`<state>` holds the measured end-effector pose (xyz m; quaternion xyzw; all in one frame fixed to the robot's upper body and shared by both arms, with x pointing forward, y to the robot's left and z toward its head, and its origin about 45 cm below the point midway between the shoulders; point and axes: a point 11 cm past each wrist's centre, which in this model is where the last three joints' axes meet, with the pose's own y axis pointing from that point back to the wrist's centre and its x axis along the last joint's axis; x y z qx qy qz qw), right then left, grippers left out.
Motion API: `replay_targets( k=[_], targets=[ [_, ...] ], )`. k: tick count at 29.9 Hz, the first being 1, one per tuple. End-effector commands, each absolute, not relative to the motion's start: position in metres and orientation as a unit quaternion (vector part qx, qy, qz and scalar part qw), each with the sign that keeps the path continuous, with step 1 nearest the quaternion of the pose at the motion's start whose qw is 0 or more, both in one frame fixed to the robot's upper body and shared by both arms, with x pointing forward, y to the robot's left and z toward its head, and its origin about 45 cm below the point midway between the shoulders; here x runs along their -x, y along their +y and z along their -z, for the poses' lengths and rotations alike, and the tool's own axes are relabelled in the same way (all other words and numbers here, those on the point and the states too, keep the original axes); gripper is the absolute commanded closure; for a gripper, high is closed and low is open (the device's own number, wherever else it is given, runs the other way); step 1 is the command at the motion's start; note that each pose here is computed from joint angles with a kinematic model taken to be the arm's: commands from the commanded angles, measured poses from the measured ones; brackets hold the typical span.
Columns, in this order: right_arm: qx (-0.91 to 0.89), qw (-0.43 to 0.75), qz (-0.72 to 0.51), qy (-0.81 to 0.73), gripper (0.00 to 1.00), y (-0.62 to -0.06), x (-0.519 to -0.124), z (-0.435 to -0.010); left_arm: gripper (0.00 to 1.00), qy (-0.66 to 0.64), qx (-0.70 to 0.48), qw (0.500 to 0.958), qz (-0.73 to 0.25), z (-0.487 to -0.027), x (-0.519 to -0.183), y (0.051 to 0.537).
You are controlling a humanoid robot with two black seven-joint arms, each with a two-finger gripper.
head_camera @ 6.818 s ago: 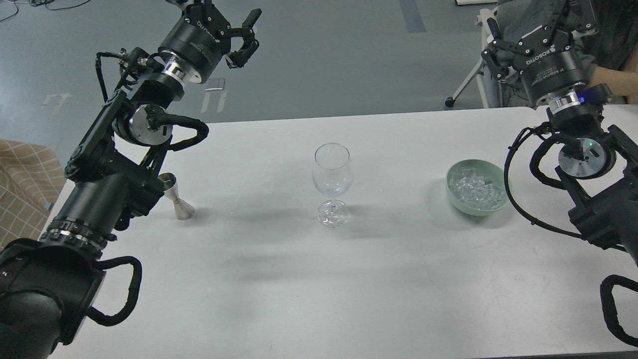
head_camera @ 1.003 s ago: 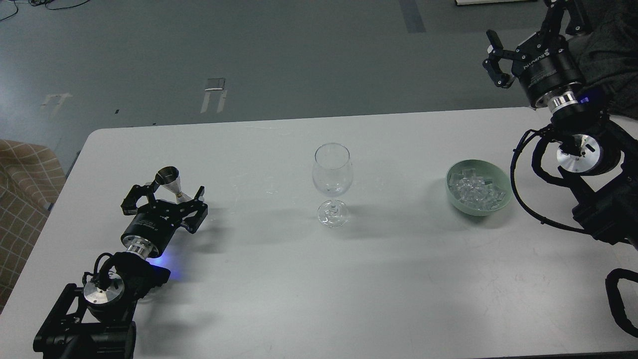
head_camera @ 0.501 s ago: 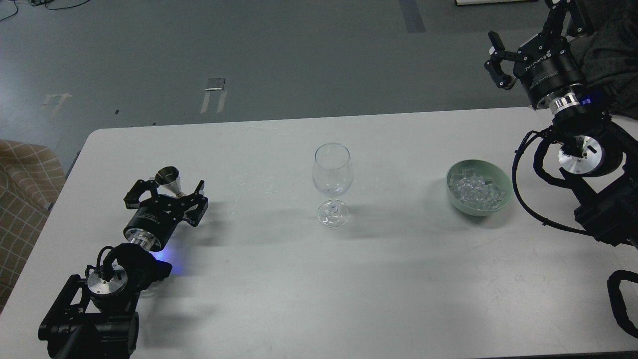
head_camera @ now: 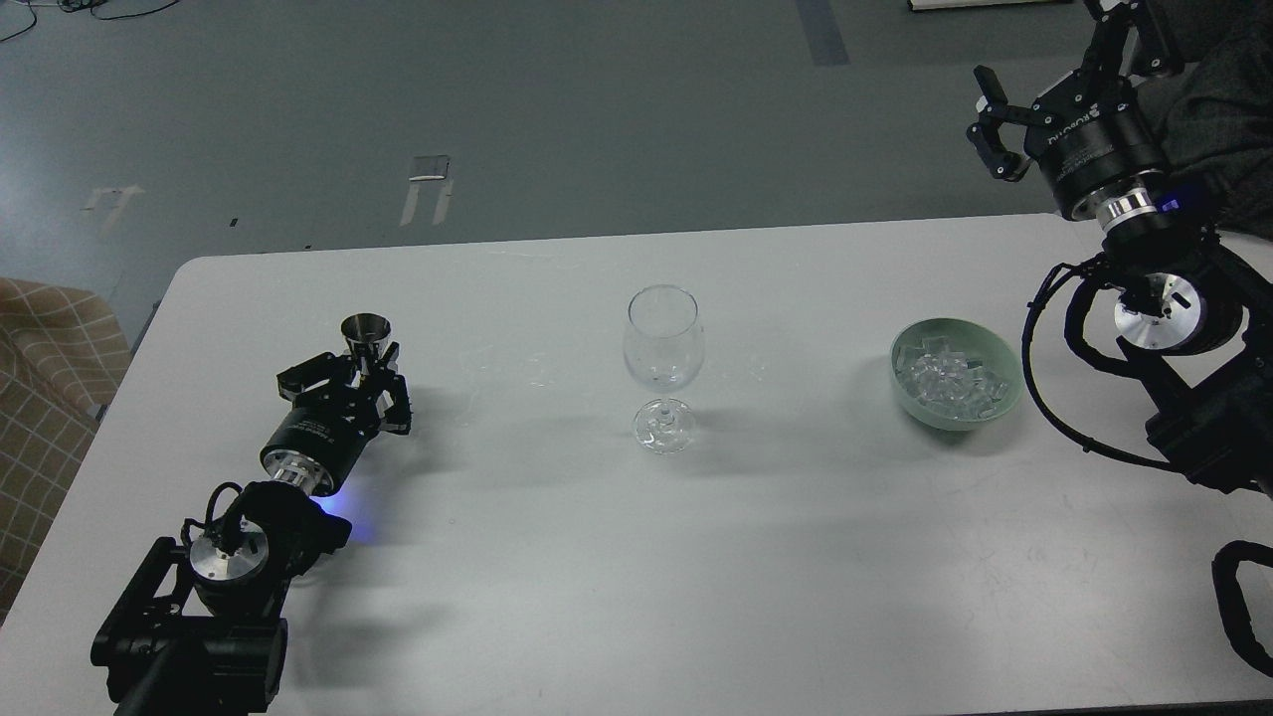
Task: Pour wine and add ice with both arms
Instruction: 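Lift the jigger upright with the left gripper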
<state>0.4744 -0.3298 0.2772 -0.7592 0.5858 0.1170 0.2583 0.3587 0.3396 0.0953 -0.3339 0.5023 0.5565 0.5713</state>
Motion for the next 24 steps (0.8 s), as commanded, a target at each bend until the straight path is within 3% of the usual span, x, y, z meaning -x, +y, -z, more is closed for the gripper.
replay_targets(
  k=[1, 14, 24],
  targets=[
    [0.759, 0.258, -0.117, 0.586, 0.00, -0.330, -0.475, -0.277, 1.00, 0.508, 0.338, 0.569, -0.551, -0.094, -0.359, 0.332],
    [0.759, 0.257, -0.115, 0.587, 0.00, -0.332, -0.474, -0.278, 1.00, 0.496, 0.370, 0.579, -0.531, -0.123, -0.382, 0.317],
    [0.759, 0.256, -0.115, 0.588, 0.00, -0.333, -0.474, -0.278, 1.00, 0.480, 0.370, 0.629, -0.487, -0.203, -0.397, 0.280]
  ],
)
